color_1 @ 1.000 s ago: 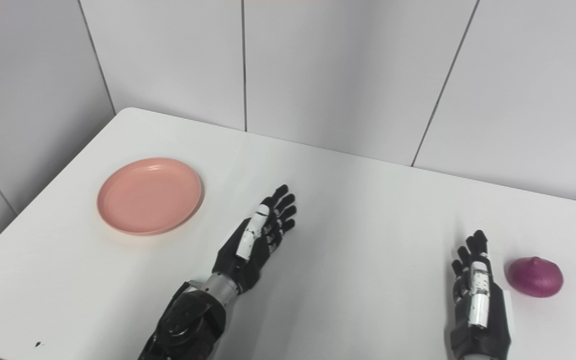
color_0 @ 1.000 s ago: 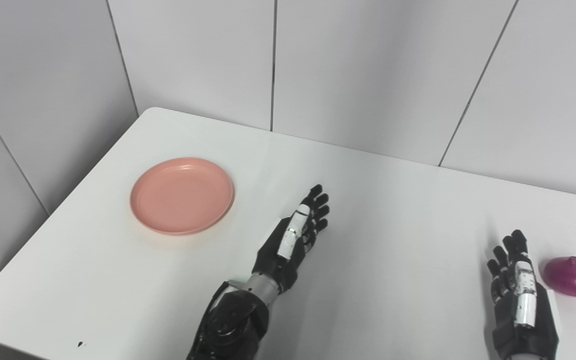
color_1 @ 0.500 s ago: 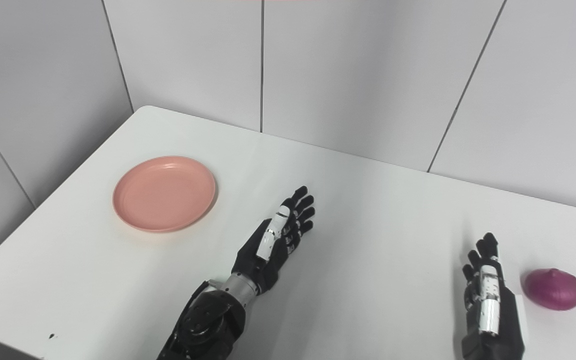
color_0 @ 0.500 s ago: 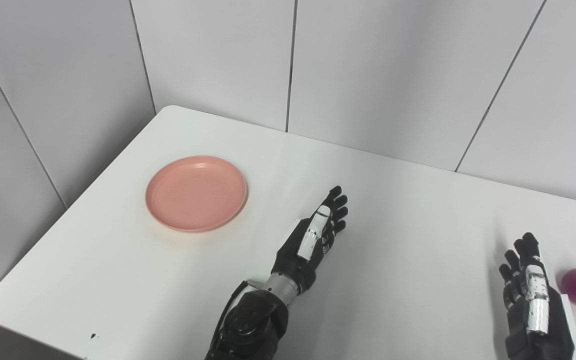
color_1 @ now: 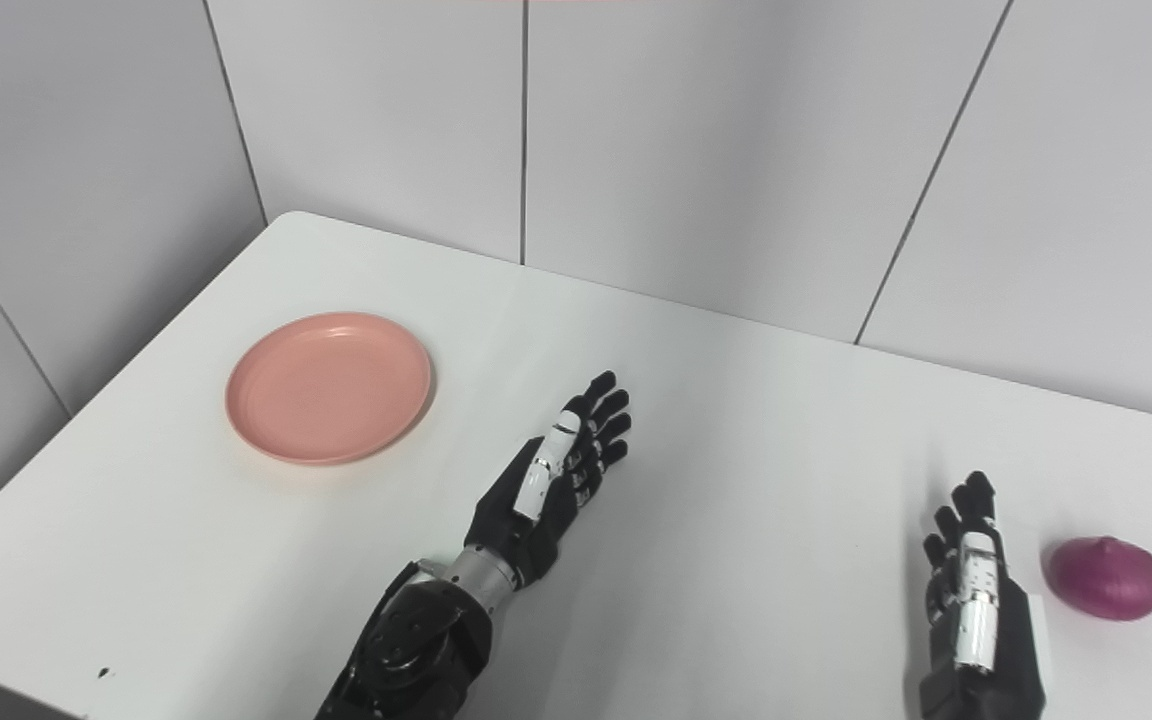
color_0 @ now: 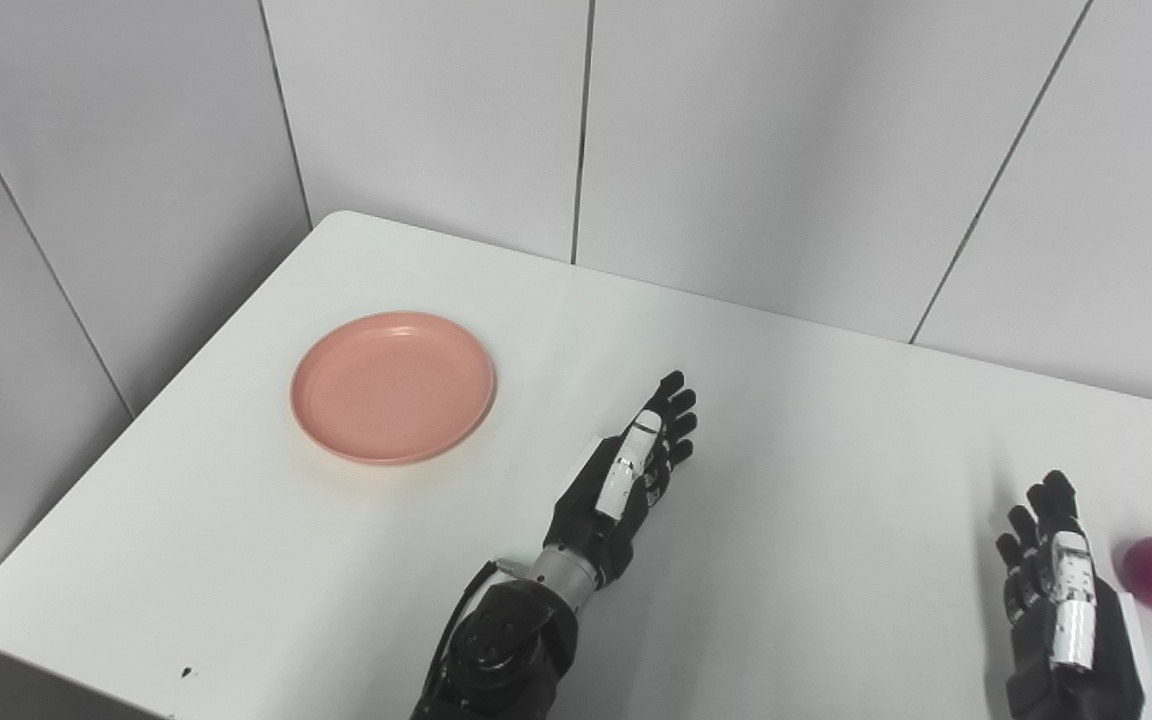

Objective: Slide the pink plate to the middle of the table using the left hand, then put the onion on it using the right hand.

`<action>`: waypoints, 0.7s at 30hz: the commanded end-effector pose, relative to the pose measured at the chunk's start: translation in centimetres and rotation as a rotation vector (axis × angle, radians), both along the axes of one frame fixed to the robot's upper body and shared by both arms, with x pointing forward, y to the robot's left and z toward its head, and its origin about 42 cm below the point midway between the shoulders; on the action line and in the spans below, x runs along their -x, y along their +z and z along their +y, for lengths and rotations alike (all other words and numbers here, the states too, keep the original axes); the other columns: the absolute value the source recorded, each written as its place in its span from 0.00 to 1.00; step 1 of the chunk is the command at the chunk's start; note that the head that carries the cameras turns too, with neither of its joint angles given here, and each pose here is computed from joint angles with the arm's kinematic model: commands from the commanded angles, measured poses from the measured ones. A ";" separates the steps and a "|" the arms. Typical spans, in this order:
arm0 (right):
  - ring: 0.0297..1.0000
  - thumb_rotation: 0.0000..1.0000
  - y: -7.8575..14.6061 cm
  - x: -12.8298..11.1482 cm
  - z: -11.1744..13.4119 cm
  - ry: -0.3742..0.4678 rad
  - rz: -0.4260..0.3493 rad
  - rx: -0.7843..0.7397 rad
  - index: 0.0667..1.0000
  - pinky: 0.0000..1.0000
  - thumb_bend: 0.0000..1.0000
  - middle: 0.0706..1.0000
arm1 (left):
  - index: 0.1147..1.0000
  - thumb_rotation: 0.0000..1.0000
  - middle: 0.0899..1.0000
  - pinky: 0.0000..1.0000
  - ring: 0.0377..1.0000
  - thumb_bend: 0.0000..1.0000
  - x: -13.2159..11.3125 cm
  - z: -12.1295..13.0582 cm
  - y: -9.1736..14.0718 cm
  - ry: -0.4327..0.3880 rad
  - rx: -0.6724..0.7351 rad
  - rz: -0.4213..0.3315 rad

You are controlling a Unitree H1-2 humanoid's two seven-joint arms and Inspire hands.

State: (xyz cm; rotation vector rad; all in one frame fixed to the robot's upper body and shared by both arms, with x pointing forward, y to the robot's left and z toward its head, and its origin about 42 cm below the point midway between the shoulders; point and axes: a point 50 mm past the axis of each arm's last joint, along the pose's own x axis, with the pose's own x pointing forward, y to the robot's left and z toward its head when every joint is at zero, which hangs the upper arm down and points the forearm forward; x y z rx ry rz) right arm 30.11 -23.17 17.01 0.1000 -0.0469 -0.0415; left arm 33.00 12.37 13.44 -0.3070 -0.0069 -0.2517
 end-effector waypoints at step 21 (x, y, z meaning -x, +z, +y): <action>1.00 1.00 1.7 -0.3 0.9 0.008 -0.070 0.007 1.00 1.00 0.24 1.00 | 1.00 1.00 1.00 1.00 1.00 0.47 -1.0 2.3 7.2 0.044 -0.050 -0.194</action>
